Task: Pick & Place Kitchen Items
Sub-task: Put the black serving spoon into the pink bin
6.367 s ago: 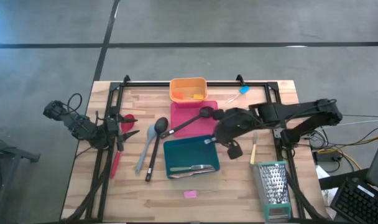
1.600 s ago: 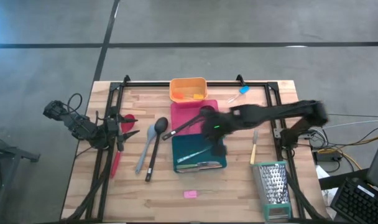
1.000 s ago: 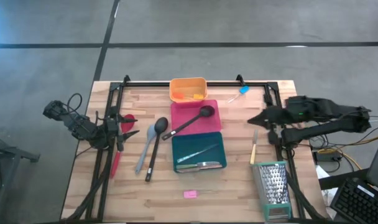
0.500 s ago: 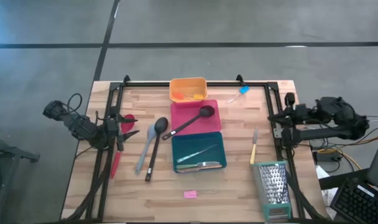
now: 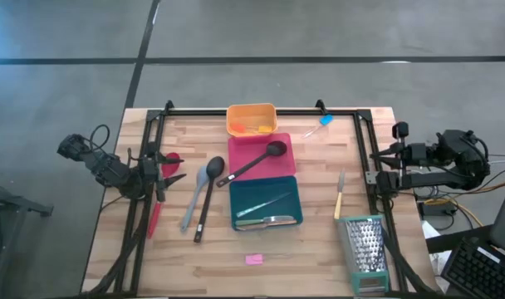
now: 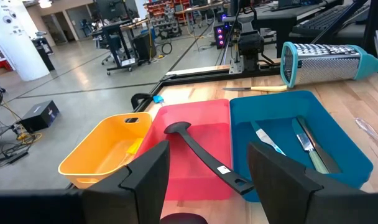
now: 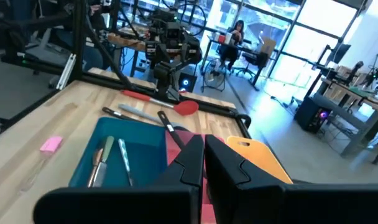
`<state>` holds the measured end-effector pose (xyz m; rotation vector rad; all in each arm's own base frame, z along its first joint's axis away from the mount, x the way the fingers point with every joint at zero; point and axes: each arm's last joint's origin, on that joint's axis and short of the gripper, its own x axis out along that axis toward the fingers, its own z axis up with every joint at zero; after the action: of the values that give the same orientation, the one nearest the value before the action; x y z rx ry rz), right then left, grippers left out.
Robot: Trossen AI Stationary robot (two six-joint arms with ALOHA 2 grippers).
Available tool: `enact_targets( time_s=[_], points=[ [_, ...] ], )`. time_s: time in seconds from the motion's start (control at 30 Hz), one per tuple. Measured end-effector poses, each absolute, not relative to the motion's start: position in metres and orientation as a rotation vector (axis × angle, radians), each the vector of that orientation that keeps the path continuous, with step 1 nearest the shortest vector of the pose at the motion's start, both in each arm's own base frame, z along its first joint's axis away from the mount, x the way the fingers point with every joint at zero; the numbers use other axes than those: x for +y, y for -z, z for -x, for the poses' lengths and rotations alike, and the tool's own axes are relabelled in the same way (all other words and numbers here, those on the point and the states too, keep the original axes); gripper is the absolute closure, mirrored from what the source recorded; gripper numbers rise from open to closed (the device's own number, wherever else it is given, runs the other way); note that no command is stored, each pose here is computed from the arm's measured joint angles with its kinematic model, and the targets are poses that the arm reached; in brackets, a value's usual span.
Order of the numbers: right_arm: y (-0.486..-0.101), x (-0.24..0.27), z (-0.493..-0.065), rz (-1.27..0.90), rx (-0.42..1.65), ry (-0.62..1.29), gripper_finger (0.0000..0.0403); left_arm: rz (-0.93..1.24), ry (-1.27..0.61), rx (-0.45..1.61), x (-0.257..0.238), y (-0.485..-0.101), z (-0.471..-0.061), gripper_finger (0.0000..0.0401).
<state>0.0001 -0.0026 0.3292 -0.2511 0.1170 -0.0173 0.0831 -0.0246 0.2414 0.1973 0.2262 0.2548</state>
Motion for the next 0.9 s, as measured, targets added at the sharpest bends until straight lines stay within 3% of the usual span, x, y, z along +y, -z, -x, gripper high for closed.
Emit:
enact_targets(
  time_s=[0.27,0.5,0.73,0.9],
  points=[
    [-0.3291,-0.0026,-0.0006,0.221,0.119,0.019,0.0394,-0.18,-0.255,0.209,-0.0249,-0.2432,-0.0835,0.0183],
    [-0.3291,-0.0026,-0.0006,0.22,0.119,0.018,0.0394,0.156,-0.267,0.107,-0.0259,-0.2503,-0.0849,0.0183],
    [-0.3291,-0.0026,-0.0006,0.218,0.119,0.019,0.0394,0.157,-0.269,0.104,-0.026,-0.2506,-0.0852,0.0183],
    [-0.3291,-0.0026,-0.0006,0.219,0.119,0.019,0.0394,0.311,-0.265,0.09,-0.0266,-0.2502,-0.0856,0.0183]
  ],
)
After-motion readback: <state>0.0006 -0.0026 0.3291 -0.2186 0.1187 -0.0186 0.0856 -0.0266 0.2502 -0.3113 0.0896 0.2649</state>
